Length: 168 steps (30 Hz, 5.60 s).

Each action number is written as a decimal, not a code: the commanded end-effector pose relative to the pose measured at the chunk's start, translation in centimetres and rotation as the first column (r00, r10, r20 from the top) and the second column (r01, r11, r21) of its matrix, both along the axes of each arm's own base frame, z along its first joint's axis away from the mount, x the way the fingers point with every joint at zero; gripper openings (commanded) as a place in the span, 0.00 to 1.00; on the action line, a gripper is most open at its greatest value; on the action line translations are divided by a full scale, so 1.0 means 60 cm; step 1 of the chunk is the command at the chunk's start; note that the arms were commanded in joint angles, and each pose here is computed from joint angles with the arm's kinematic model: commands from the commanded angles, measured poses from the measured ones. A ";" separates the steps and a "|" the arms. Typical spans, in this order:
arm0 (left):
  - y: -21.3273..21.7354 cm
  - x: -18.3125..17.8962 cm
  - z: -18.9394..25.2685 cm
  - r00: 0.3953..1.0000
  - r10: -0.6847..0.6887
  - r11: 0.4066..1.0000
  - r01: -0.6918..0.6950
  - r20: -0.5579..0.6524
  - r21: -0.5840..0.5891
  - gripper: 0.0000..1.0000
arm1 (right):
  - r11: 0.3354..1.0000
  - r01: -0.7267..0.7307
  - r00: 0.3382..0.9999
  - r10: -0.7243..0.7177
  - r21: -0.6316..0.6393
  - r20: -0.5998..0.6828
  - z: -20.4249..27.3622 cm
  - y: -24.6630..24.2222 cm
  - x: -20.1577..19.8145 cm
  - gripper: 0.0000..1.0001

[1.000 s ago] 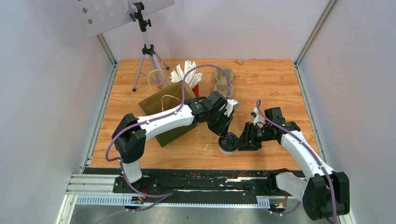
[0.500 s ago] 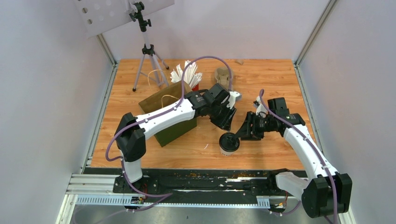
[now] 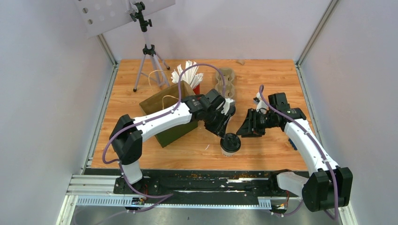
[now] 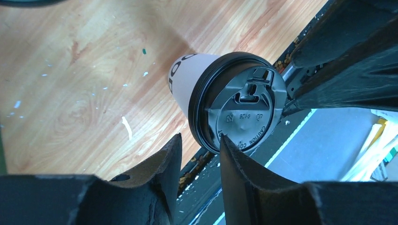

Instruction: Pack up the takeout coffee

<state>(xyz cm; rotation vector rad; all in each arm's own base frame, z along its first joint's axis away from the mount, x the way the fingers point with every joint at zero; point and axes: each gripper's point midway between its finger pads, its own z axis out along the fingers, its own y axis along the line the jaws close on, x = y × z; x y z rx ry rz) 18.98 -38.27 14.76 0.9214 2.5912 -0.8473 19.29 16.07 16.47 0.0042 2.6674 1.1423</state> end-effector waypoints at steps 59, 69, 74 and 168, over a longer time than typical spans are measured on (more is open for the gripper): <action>-0.003 -0.075 -0.017 0.986 -0.090 0.992 0.077 -0.144 -0.095 0.36 | 0.993 -0.061 0.998 0.060 -0.100 -0.015 -0.037 0.003 -0.003 0.33; -0.007 -0.062 -0.044 0.988 -0.096 0.995 0.090 -0.125 -0.054 0.32 | 0.992 -0.061 0.997 0.056 -0.110 -0.048 -0.062 0.001 -0.012 0.29; -0.006 -0.056 -0.055 0.991 -0.080 0.996 0.076 -0.111 -0.039 0.31 | 0.989 -0.060 0.996 0.051 -0.132 -0.068 -0.073 -0.005 -0.021 0.26; 0.421 0.078 0.377 0.690 0.507 0.809 -0.587 0.516 -0.008 1.00 | 0.824 -0.137 0.875 0.360 -0.549 0.323 0.027 0.045 0.050 1.00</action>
